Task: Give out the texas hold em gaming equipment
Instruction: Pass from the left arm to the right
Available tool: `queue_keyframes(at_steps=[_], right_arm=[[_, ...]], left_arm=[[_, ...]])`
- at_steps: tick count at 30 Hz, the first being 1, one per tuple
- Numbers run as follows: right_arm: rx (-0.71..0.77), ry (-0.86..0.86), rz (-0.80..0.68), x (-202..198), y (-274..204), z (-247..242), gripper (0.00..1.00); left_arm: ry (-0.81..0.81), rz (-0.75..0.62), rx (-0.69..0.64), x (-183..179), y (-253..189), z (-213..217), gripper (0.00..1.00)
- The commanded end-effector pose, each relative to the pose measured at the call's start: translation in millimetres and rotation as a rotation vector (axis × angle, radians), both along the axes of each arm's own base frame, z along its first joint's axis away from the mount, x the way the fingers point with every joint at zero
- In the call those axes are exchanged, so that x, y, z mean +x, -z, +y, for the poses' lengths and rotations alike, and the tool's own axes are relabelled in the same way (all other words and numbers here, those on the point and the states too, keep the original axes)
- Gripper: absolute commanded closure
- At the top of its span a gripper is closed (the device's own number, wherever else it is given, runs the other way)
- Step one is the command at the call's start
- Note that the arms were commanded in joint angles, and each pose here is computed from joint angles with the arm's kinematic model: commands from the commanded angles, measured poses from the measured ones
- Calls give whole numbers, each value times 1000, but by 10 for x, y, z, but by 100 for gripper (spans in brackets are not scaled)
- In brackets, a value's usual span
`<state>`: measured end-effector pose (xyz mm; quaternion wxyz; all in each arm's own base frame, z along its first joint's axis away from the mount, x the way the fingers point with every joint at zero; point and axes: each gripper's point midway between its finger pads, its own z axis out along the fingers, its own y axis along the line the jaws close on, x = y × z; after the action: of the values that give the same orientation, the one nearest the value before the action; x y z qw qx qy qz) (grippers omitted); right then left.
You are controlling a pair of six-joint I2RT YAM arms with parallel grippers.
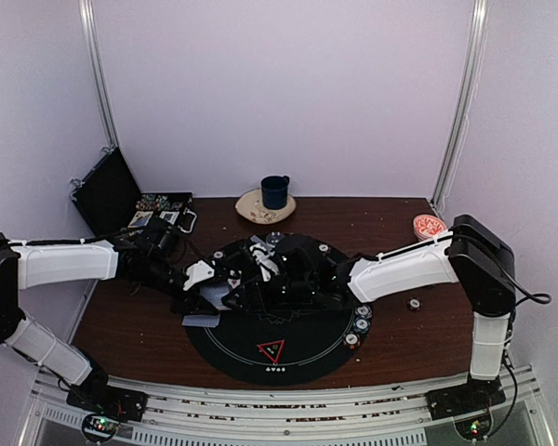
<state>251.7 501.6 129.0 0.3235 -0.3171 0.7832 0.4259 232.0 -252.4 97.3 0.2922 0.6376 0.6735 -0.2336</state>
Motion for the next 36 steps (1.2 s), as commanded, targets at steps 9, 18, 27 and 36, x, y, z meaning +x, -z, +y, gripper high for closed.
queue_keyframes(at_steps=[9,18,27,36], right_arm=[[175,-25,133,66,-190,418,9],[281,-17,295,168,-134,456,23],[384,-29,404,253,-123,357,31],[364,-61,421,182,-20,388,41]], left_arm=[[11,-34,-40,84,-99,-72,94],[17,-35,-41,71,-99,-75,94],[22,-32,-41,62,-94,-74,94],[21,-27,-37,64,-77,-75,94]])
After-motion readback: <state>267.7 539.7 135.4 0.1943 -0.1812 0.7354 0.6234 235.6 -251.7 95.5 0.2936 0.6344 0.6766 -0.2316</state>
